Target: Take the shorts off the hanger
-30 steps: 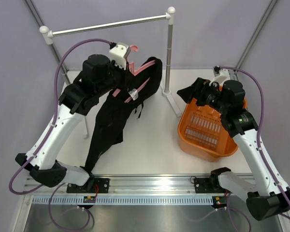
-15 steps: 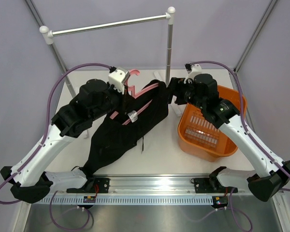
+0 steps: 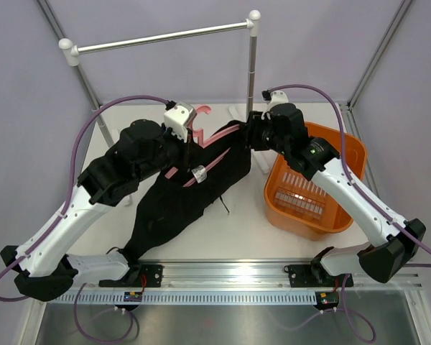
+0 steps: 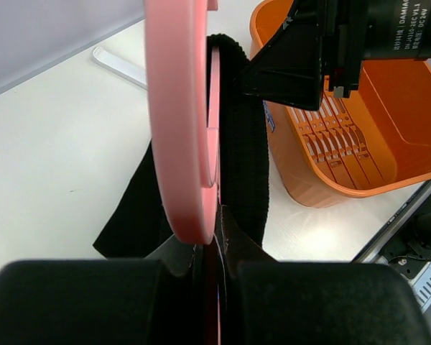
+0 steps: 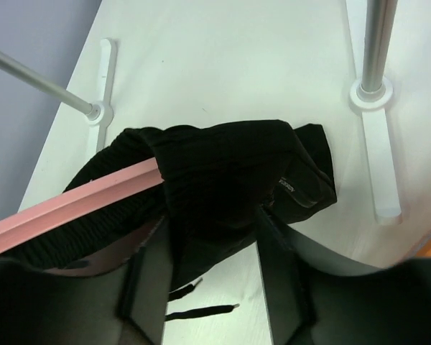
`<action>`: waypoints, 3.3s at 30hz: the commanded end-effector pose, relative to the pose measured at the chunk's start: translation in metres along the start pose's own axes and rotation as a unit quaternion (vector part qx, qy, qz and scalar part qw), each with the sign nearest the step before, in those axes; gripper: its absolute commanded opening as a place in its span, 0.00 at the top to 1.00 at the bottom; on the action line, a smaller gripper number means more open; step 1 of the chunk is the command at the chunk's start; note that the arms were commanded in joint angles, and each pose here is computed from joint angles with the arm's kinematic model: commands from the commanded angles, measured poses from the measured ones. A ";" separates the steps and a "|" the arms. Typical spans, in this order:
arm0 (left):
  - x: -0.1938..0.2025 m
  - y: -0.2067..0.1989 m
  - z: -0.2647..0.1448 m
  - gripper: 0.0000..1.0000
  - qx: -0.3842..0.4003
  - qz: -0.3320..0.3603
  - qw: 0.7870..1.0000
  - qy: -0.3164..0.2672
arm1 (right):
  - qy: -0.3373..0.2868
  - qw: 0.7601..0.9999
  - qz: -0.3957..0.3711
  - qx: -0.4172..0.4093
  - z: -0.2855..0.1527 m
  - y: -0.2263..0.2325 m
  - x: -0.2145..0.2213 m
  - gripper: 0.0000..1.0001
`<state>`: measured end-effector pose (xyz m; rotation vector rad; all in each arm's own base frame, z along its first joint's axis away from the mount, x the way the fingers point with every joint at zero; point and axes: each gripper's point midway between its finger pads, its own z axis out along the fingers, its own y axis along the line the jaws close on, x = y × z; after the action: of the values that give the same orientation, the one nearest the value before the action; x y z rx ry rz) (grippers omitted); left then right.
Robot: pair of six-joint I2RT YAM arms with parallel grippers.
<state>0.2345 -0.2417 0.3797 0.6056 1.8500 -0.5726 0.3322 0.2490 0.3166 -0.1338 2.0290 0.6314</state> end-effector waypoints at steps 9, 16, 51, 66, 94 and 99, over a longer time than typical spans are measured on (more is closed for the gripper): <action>-0.033 -0.006 -0.014 1.00 0.009 0.015 0.999 -0.049 | -0.044 0.996 -0.024 0.077 0.001 -0.014 -0.040 1.00; -0.026 -0.022 -0.031 1.00 0.029 0.043 0.998 -0.033 | -0.060 0.983 -0.042 0.167 0.003 -0.041 -0.065 1.00; -0.139 0.051 -0.068 1.00 -0.187 -0.077 0.930 -0.309 | -0.112 0.988 -0.102 0.040 -0.080 0.086 -0.076 1.00; -0.062 0.073 -0.101 1.00 -0.219 -0.085 0.949 -0.209 | -0.454 0.864 -0.054 0.211 -0.326 -0.003 -0.274 1.00; -0.044 0.075 -0.073 1.00 -0.234 -0.057 0.960 -0.140 | -0.247 0.916 0.008 0.317 -0.182 -0.124 -0.127 1.00; -0.059 0.086 -0.062 1.00 -0.222 -0.073 0.965 -0.121 | -0.155 0.935 0.069 0.311 -0.139 -0.161 -0.023 0.96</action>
<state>0.2610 -0.1453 0.4154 0.1327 1.7618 -0.1927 0.3006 0.0168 0.3711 0.3865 1.7610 -0.1477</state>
